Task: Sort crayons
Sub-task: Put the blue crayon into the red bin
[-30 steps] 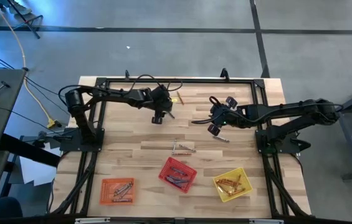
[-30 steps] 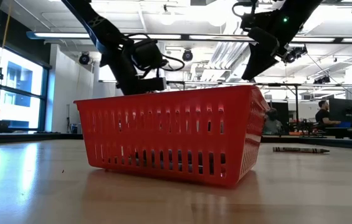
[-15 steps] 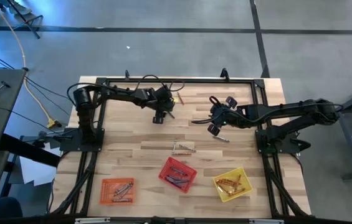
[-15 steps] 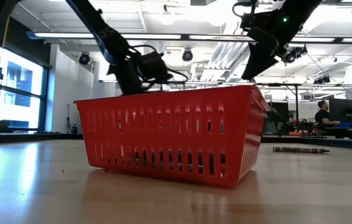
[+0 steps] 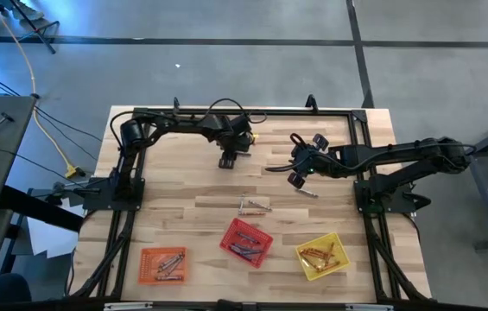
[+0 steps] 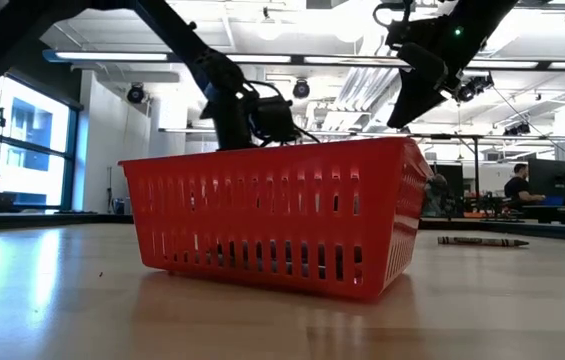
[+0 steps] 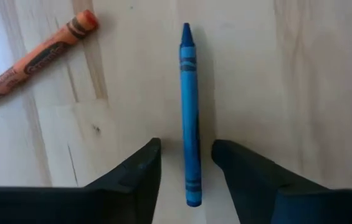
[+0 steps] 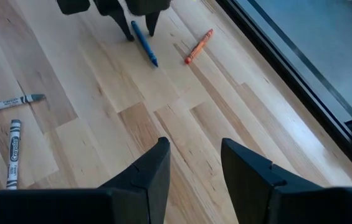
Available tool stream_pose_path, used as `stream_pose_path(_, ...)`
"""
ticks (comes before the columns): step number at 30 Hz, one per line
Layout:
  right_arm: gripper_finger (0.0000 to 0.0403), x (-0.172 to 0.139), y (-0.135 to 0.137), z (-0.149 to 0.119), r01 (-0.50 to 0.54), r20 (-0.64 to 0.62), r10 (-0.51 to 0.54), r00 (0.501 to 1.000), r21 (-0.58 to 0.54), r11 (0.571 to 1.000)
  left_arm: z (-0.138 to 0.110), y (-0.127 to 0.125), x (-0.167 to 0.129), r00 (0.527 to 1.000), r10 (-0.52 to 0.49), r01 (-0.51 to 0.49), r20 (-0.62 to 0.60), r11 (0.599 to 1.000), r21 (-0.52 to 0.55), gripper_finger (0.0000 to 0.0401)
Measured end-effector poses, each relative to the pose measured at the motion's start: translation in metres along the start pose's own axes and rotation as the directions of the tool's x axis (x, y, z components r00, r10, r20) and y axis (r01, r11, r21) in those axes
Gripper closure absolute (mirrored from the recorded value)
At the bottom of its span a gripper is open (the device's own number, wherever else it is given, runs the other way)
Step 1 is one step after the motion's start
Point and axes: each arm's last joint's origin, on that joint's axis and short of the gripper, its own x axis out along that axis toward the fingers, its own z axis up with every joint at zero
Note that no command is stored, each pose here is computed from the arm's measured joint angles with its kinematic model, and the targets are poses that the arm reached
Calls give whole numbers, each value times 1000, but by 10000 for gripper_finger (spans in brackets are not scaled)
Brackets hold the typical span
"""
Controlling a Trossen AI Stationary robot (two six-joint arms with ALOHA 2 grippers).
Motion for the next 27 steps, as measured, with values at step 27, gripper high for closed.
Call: stream_pose_path(27, 266, 0, 0, -1, 4, -9, -4, 1000, -33, 999, 23, -37, -38, 998, 68, -65, -1, 953, -297, 400)
